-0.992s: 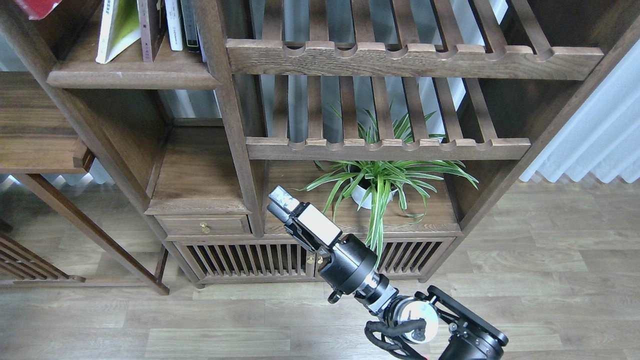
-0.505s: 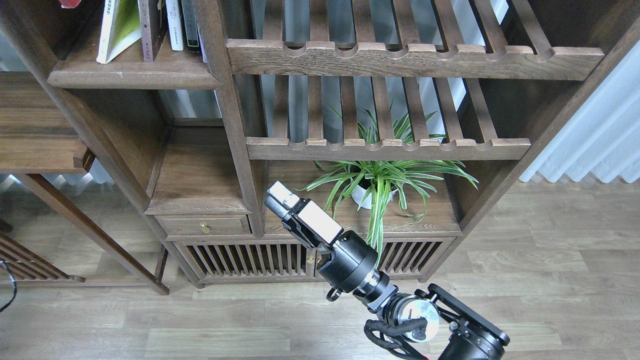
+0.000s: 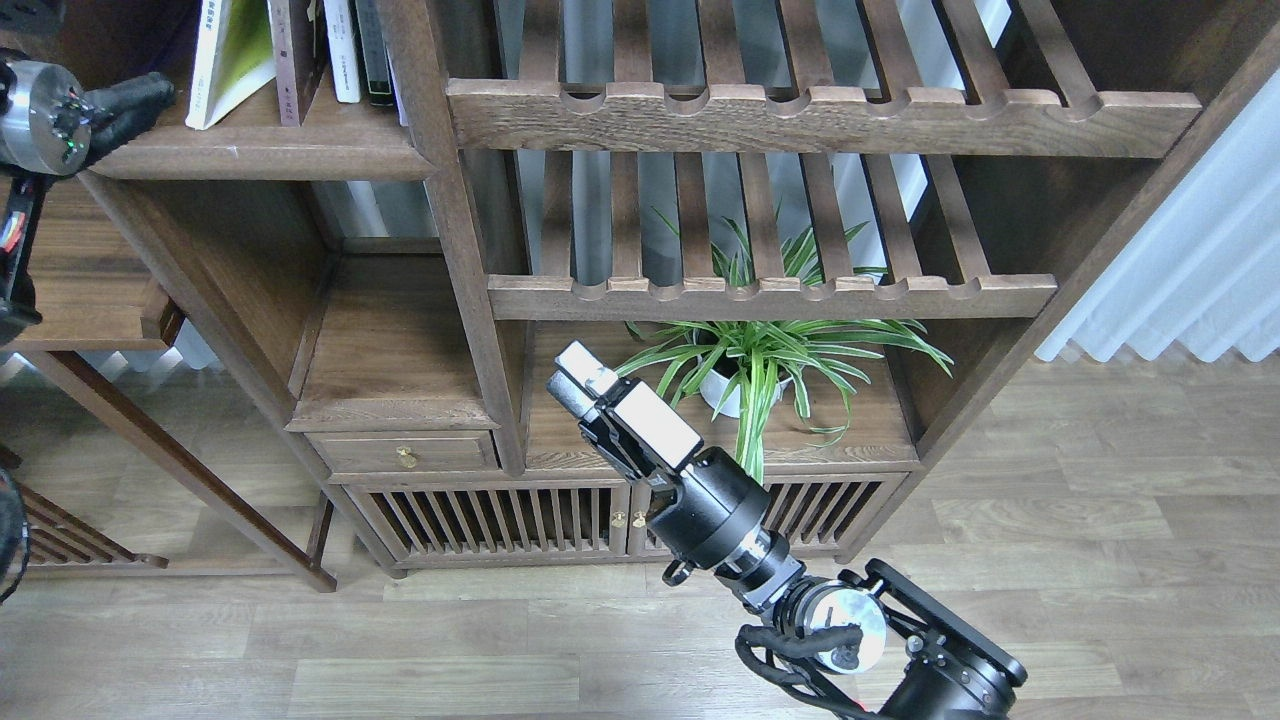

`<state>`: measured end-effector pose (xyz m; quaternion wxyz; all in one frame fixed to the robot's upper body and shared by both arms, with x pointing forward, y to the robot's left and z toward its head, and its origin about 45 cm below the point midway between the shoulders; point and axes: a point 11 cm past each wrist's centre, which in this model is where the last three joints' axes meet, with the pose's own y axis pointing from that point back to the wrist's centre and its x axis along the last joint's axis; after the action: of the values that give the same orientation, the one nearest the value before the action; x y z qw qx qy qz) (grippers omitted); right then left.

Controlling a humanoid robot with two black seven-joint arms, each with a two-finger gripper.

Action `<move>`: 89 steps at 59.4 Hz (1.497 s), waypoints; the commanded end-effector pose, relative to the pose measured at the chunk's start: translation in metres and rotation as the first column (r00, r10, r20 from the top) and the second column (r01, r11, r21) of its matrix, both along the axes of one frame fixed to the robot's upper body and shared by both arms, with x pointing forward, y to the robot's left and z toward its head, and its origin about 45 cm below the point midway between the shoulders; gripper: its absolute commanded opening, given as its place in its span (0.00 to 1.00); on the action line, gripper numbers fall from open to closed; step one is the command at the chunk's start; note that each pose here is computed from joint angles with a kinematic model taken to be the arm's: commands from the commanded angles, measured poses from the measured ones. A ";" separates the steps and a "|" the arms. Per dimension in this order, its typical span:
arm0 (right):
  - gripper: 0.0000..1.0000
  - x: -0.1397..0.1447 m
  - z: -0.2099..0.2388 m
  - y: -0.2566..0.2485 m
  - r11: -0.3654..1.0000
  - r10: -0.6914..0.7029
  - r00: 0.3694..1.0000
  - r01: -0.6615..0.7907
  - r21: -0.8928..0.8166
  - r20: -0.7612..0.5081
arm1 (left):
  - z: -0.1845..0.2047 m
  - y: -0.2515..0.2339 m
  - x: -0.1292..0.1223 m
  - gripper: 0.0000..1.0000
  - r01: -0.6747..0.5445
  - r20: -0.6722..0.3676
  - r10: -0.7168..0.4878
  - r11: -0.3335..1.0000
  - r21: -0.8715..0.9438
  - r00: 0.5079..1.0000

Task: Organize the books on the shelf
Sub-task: 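Withdraw the left gripper from the upper shelf and lower it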

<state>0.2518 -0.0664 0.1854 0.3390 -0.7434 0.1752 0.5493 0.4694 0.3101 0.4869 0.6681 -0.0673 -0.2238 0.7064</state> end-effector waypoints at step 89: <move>0.85 0.001 -0.002 -0.002 1.000 -0.008 1.000 0.008 0.004 -0.013 | -0.088 0.035 -0.001 0.03 0.000 -0.093 0.002 1.000 0.019 0.996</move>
<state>0.2530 -0.0683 0.1830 0.3415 -0.7387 0.1799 0.5526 0.4662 0.3419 0.4030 0.6789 -0.0256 -0.2055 0.7044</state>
